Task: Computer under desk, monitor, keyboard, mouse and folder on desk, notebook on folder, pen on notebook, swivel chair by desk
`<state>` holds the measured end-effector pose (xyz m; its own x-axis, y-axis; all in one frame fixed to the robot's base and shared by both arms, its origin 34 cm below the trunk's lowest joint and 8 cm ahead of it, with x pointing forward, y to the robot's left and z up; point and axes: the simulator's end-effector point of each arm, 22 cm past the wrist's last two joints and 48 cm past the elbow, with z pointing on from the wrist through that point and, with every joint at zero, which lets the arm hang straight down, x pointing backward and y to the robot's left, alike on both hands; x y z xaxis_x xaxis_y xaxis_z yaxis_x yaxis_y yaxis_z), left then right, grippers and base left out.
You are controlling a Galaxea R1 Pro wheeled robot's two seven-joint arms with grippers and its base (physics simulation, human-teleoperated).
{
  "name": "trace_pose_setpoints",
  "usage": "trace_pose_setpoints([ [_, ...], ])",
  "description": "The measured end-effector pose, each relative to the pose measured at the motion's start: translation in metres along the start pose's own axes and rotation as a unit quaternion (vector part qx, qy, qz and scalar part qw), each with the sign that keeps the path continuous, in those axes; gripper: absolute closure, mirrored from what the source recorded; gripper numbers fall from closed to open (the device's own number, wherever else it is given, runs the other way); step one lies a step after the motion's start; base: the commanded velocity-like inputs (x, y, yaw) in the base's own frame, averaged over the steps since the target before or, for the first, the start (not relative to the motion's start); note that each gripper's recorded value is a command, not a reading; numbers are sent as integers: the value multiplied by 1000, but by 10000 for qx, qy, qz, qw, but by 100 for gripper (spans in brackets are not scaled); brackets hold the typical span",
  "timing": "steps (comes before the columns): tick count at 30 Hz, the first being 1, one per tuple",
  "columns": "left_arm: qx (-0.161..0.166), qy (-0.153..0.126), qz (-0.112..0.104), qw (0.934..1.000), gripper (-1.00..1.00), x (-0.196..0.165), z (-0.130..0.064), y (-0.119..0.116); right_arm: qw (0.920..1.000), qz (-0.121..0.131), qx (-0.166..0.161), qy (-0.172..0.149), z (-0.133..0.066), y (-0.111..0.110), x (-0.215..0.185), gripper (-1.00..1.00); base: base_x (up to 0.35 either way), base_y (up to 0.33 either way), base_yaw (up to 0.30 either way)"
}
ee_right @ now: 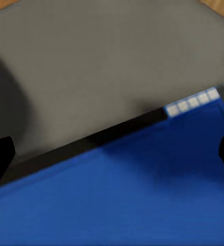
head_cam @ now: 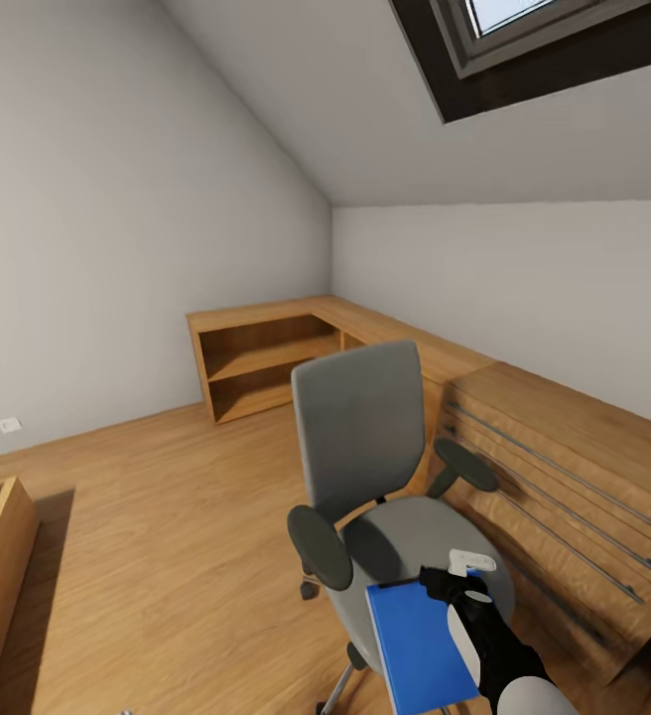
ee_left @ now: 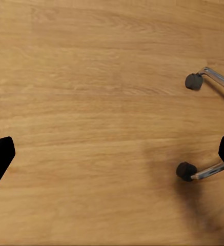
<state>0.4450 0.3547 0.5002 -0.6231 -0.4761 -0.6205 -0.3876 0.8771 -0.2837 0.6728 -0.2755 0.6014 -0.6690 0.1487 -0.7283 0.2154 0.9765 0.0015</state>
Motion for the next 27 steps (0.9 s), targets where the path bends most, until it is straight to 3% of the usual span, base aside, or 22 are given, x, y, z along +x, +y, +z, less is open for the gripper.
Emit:
trace_pose_setpoints([
  [27, -22, -127, 26, 9999, -100, -31, -28, -11, 10000, 17, -33, -23, -26, 1, -33, -100, 0, 0, 0],
])
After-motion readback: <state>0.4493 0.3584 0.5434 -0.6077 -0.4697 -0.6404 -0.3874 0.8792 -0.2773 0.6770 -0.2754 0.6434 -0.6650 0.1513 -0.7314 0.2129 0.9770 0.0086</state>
